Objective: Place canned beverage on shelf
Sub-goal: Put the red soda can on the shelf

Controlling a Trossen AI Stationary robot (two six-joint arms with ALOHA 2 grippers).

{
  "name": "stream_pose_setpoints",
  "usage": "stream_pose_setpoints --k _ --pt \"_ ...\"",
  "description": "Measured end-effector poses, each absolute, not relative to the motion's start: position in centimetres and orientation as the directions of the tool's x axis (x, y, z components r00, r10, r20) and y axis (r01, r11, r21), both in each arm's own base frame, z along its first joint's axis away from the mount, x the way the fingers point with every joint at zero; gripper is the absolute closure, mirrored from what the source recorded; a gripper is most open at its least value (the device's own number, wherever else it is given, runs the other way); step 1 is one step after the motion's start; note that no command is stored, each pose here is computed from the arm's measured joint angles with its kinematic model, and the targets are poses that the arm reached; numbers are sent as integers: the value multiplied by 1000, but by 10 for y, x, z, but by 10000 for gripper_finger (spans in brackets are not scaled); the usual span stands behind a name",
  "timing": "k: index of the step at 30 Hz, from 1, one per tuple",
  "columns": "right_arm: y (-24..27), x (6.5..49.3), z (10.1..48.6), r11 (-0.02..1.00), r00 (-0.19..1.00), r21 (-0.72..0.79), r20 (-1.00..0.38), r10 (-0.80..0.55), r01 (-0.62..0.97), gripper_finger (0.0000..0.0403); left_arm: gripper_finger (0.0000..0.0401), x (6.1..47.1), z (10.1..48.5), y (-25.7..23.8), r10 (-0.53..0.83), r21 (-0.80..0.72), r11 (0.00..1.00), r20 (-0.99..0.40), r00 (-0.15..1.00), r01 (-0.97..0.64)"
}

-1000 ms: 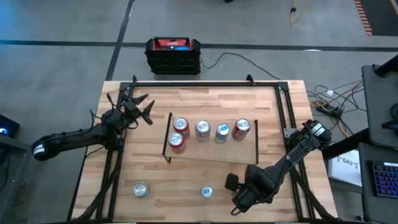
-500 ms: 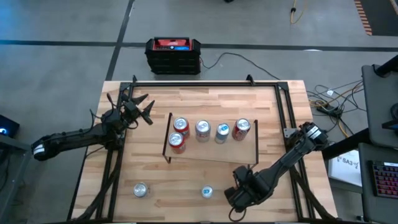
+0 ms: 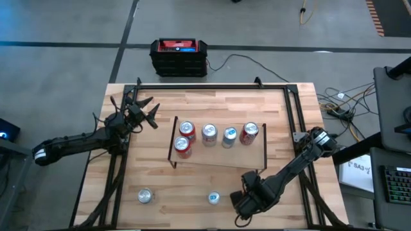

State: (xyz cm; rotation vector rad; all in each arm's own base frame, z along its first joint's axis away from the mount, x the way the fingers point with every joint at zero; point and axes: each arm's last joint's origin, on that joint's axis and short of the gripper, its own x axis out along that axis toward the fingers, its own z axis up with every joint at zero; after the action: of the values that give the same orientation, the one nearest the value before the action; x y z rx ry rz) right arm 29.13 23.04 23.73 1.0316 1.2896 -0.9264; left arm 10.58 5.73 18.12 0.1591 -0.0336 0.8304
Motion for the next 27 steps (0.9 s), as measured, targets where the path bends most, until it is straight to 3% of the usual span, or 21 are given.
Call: stream_pose_setpoints --k 3,8,14,18,20,22,27 --pt "231 292 237 229 76 80 -997 26 970 108 206 106 181 57 732 128 663 92 675 -737" --pt "230 291 238 41 71 72 -997 23 997 112 206 106 181 57 732 128 663 92 675 -737" --pt "230 290 239 -313 67 54 -997 31 948 111 206 106 181 57 732 128 664 92 675 -737" --pt "230 290 240 -612 66 30 -997 36 790 83 206 106 181 57 732 128 663 92 675 -737" --pt "230 290 240 -714 60 10 -997 45 700 69 206 106 181 57 732 128 663 92 675 -738" --pt "230 290 241 -775 56 -7 -997 56 632 60 206 106 181 57 732 128 663 92 675 -737" --pt "226 293 243 -792 64 -4 -996 54 611 53 206 106 181 57 732 128 664 92 675 -737"
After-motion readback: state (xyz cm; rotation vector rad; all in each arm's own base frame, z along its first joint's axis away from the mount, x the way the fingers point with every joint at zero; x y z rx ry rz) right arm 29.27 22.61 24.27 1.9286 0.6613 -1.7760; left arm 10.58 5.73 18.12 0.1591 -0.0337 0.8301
